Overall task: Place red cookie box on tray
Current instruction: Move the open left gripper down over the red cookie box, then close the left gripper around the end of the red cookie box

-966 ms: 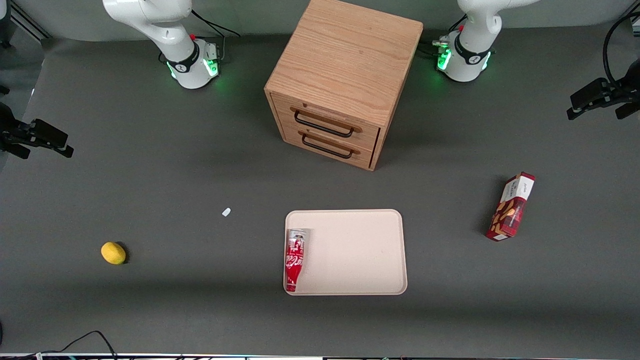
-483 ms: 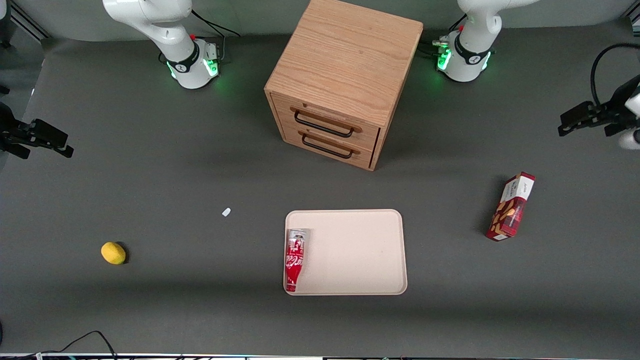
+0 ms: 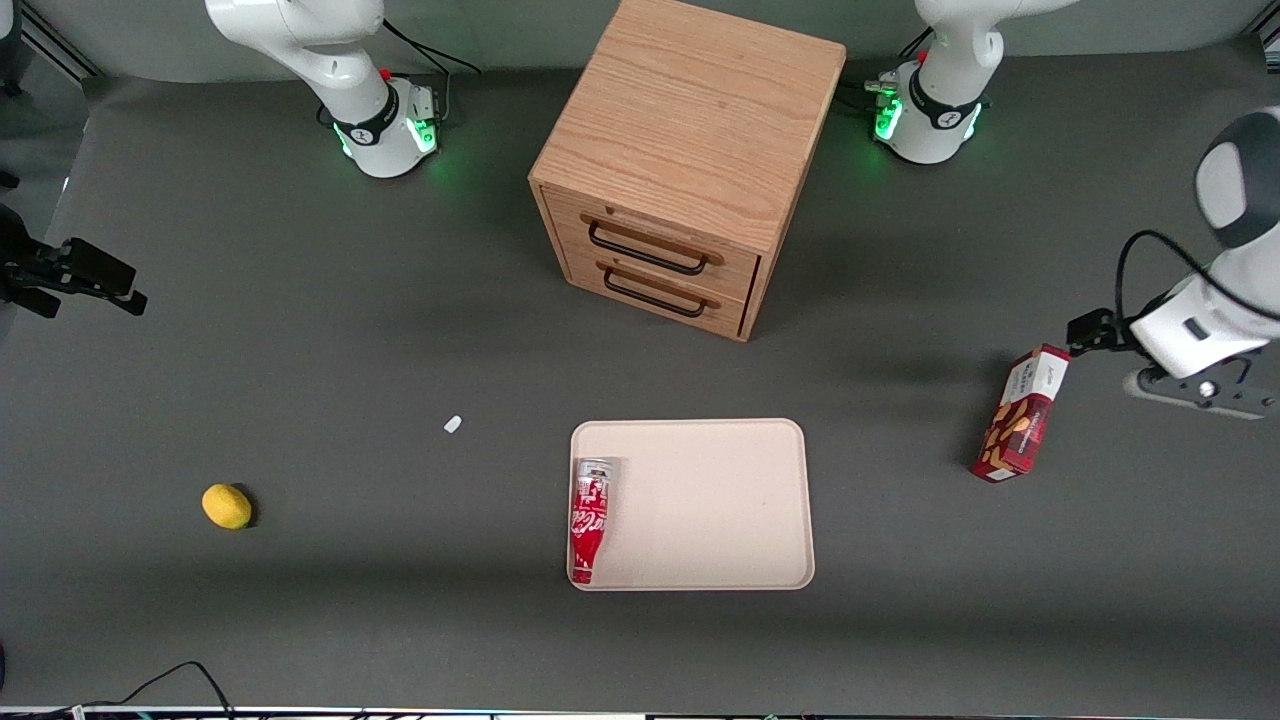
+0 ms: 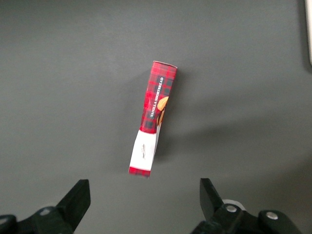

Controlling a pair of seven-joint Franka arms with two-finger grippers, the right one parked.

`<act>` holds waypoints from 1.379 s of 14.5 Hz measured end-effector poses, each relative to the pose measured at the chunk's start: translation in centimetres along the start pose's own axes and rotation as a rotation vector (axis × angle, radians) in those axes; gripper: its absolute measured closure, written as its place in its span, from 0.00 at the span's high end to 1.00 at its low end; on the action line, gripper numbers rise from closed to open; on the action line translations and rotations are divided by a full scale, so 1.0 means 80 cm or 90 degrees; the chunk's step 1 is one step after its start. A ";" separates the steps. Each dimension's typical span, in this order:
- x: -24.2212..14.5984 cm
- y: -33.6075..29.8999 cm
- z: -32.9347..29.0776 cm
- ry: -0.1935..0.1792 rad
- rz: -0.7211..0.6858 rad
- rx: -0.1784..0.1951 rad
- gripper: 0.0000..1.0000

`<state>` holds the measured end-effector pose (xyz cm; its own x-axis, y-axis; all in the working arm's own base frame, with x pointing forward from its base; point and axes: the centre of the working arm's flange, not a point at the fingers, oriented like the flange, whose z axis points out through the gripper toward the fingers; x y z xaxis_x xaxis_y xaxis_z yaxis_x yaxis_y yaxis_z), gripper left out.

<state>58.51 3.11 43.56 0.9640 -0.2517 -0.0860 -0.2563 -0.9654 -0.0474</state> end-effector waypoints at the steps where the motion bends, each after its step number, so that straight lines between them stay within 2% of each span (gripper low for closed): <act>1: 0.006 0.000 0.022 0.003 0.003 -0.001 1.00; 4: 0.022 -0.003 0.083 0.006 0.010 -0.004 1.00; 7: 0.028 0.000 0.149 0.018 0.029 0.008 1.00; 9: 0.025 0.001 0.188 0.019 0.039 0.006 1.00; 15: 0.023 0.001 0.252 0.031 0.058 -0.001 1.00; 16: 0.023 -0.001 0.258 0.030 0.057 -0.001 0.94; 17: 0.022 -0.003 0.261 0.028 0.055 -0.002 0.94; 18: 0.021 -0.004 0.262 0.027 0.054 -0.002 0.87; 20: 0.021 -0.004 0.262 0.026 0.054 -0.002 0.63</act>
<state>58.74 4.42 22.55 0.9408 -0.3355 -0.0484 -0.3374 -0.9405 -0.0391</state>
